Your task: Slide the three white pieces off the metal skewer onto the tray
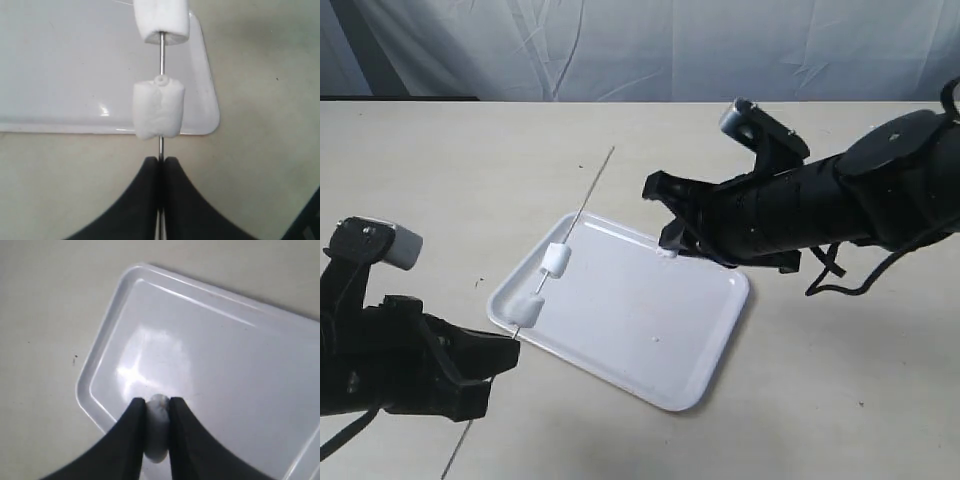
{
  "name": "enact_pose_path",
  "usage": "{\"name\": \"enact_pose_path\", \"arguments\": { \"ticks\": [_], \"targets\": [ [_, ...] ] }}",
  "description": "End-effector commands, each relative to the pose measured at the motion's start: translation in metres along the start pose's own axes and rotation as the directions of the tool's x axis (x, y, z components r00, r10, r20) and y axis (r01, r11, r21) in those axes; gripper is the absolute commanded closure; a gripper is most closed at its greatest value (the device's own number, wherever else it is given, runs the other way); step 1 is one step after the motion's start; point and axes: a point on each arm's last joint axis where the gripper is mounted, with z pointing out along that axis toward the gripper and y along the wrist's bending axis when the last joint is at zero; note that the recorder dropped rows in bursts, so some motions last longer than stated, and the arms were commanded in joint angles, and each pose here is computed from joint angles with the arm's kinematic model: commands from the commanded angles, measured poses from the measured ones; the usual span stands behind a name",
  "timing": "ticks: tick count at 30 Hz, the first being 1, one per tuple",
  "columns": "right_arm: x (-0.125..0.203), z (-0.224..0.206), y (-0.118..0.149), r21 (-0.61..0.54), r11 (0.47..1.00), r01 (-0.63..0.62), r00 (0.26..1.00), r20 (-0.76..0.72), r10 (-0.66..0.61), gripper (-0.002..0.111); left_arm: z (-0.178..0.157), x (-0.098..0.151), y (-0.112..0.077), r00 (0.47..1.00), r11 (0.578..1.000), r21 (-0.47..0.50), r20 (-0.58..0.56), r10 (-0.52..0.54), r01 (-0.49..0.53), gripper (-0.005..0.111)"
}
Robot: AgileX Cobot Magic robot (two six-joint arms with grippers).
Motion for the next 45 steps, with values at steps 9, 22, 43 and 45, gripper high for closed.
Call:
{"name": "enact_pose_path", "arguments": {
  "ticks": [9, 22, 43, 45],
  "targets": [
    [0.032, 0.044, -0.010, 0.081, 0.996, 0.034, 0.990, -0.138, -0.023, 0.065, -0.002, -0.004, 0.007, 0.998, 0.996, -0.086, 0.056, -0.003, 0.008, 0.107],
    [0.019, -0.010, 0.056, -0.266, 0.931, 0.251, 0.945, -0.141, -0.296, 0.068, 0.006, -0.010, 0.015, 1.000, 0.997, -0.068, 0.004, -0.027, 0.027, 0.107],
    [0.012, -0.032, 0.068, -0.293, 0.923, 0.249, 0.961, -0.047, -0.274, 0.063, 0.006, -0.034, -0.010, 1.000, 0.990, 0.142, -0.014, -0.016, 0.017, 0.107],
    [0.011, -0.032, 0.068, -0.298, 0.926, 0.234, 0.965, -0.047, -0.259, 0.063, 0.006, -0.034, -0.010, 1.000, 0.990, 0.141, -0.014, -0.016, 0.017, 0.107]
  ]
}}
